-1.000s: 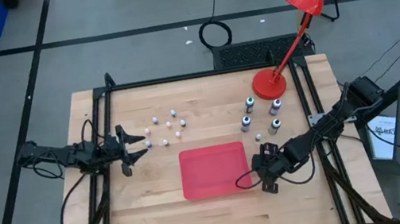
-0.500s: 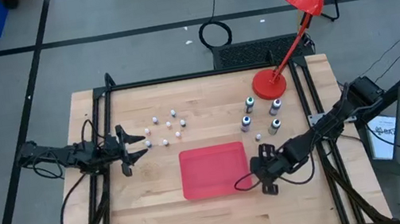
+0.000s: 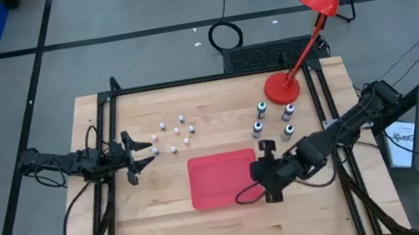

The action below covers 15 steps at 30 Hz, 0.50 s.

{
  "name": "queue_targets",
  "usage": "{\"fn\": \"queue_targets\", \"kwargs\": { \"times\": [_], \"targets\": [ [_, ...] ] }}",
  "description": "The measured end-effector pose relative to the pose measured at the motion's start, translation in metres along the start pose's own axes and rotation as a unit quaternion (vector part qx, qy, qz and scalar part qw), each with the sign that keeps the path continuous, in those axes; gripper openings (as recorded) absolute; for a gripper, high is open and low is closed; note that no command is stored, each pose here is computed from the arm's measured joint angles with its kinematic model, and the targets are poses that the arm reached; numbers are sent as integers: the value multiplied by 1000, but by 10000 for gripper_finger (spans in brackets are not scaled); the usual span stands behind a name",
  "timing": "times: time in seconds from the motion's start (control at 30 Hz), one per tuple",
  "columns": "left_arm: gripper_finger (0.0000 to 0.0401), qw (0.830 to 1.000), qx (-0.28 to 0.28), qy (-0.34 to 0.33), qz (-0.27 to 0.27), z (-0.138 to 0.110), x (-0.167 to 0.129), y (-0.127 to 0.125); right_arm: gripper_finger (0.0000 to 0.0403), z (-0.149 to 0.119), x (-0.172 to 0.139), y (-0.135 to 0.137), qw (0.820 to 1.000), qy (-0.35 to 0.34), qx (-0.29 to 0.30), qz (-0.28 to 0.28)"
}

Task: Pick & Place food coloring
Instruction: Put the small orange food coloring bottle into the bin

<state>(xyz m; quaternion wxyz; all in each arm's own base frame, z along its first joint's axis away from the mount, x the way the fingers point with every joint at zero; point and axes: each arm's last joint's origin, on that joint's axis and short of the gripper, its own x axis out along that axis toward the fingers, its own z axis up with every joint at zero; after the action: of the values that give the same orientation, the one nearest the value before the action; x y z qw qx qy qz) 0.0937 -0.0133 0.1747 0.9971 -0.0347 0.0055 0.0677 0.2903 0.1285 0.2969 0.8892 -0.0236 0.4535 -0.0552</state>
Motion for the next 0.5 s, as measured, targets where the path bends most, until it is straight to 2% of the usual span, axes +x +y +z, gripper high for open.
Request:
{"fn": "queue_targets", "kwargs": {
  "times": [0.1,0.23,0.37,0.5],
  "targets": [
    [232,1000,0,0,0,0,0,0,58,22,2,-7,1000,-12,-11,-3],
    [232,1000,0,0,0,0,0,0,58,50,22,-11,999,22,-33,13],
    [232,1000,0,0,0,0,0,0,58,72,58,-15,995,80,-61,22],
    [232,1000,0,0,0,0,0,0,58,73,104,-17,988,129,-79,40]
  ]
}}
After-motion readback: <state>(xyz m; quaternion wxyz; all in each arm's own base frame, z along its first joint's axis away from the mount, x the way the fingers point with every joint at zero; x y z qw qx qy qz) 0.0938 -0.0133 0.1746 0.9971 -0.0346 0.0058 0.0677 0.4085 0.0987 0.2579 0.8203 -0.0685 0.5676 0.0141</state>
